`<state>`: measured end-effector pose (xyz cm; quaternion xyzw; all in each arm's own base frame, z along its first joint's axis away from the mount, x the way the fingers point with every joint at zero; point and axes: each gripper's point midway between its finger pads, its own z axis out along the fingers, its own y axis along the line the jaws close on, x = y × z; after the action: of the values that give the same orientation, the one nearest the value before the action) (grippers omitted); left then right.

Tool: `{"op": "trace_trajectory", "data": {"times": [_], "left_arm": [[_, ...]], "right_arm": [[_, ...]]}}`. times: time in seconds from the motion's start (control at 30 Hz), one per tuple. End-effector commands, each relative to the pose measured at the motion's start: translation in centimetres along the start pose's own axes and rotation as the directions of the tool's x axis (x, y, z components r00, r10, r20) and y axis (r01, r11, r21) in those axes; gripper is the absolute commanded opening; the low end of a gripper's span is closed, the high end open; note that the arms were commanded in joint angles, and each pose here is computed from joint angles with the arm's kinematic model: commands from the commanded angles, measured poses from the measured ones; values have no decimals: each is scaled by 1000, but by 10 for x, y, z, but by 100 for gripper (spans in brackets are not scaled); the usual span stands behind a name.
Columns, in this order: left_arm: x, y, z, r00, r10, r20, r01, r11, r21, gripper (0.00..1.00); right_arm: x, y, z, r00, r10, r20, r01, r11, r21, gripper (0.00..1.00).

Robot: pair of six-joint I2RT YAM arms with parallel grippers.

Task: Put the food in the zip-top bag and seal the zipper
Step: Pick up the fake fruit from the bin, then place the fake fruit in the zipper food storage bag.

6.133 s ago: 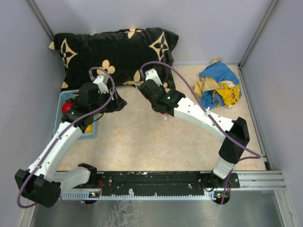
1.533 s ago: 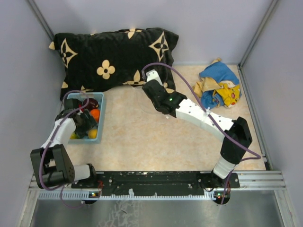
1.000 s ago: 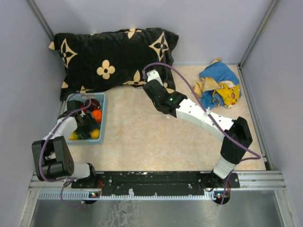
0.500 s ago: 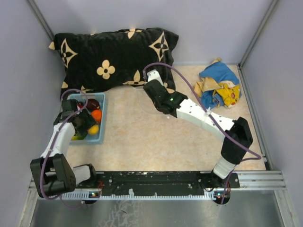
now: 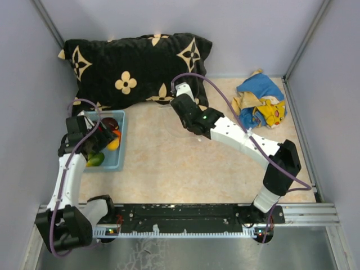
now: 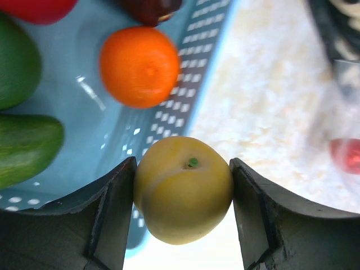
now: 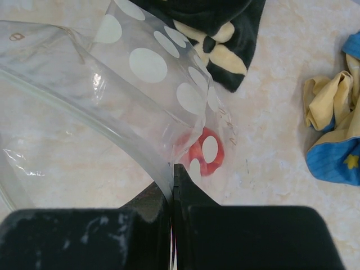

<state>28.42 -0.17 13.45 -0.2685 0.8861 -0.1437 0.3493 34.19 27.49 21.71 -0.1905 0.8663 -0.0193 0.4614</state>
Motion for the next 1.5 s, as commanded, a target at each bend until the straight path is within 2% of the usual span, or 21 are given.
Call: {"op": "trace_trajectory", "data": {"times": [0.0, 0.13, 0.33, 0.73, 0.93, 1.23, 1.47], "left_arm": [[-19, -57, -30, 998, -1, 66, -14, 974, 227, 42], [-17, -98, -50, 997, -9, 77, -21, 925, 379, 42], [-4, -148, -67, 997, -11, 72, -29, 850, 526, 42], [-14, -198, -118, 991, -65, 117, -36, 714, 700, 42], [2, -219, -121, 995, -70, 64, -2, 659, 752, 42], [30, -238, -99, 994, -89, 60, 16, 679, 734, 42], [43, -230, -68, 992, -94, 82, 16, 748, 664, 46]], "right_arm": [[-40, 5, -23, 989, 121, 82, -116, 991, -69, 0], [-40, 18, -25, 986, 154, 63, -148, 984, -101, 0], [-37, 35, -23, 982, 185, 28, -181, 976, -118, 0], [-34, 55, -19, 969, 246, -11, -244, 956, -161, 0], [-35, 68, -18, 963, 270, -21, -269, 942, -202, 0], [-42, 72, -25, 956, 292, -13, -287, 927, -240, 0], [-47, 72, -35, 951, 308, -4, -297, 914, -276, 0]]}}
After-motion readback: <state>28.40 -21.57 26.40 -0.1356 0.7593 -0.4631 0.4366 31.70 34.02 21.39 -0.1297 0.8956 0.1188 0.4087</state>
